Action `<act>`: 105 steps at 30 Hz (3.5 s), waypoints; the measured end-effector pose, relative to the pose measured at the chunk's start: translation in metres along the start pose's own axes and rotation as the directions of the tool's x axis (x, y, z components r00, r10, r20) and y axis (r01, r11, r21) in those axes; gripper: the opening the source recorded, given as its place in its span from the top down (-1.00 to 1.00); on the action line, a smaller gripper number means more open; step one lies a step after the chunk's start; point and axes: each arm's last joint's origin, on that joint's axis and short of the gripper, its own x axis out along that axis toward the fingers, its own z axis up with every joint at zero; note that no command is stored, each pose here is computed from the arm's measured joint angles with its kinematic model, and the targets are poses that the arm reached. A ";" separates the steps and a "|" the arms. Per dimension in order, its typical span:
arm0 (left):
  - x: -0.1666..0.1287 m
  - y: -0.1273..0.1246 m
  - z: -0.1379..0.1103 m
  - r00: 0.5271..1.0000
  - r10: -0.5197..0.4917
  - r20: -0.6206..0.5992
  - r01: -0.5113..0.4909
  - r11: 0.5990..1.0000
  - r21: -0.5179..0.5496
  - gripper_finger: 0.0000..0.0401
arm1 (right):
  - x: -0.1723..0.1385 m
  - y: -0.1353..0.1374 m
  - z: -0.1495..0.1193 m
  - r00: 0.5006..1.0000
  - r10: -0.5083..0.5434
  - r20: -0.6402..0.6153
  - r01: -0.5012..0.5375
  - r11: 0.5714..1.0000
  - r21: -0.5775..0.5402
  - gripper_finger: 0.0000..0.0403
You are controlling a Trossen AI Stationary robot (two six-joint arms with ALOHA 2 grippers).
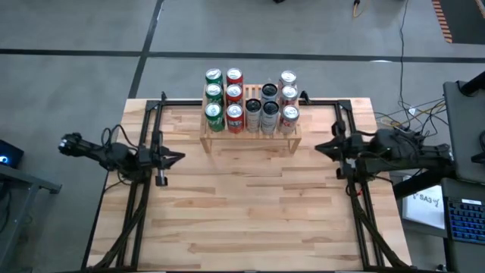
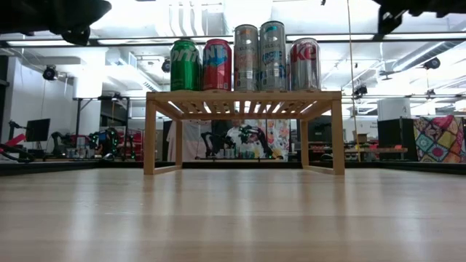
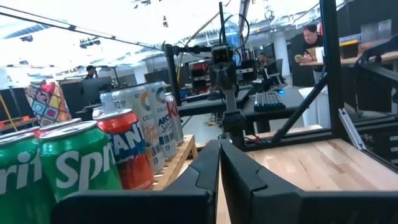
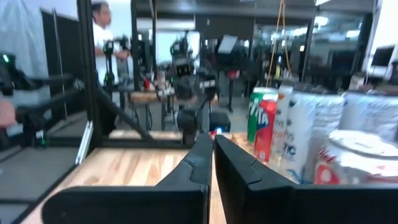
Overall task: Place canned beverage on shelf
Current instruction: Return to Home Position
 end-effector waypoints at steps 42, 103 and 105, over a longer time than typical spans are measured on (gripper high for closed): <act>-0.013 -0.007 -0.058 0.997 0.042 -0.066 -0.047 0.996 -0.079 1.00 | -0.015 0.003 -0.112 0.995 -0.069 -0.079 0.067 0.998 -0.022 0.96; -0.013 -0.002 -0.061 0.960 0.240 -0.142 -0.258 0.959 -0.120 1.00 | -0.015 0.000 -0.122 0.971 -0.159 -0.181 0.162 0.987 0.007 0.95; -0.013 -0.002 -0.061 0.960 0.240 -0.142 -0.258 0.959 -0.120 1.00 | -0.015 0.001 -0.122 0.971 -0.158 -0.181 0.162 0.987 0.007 0.95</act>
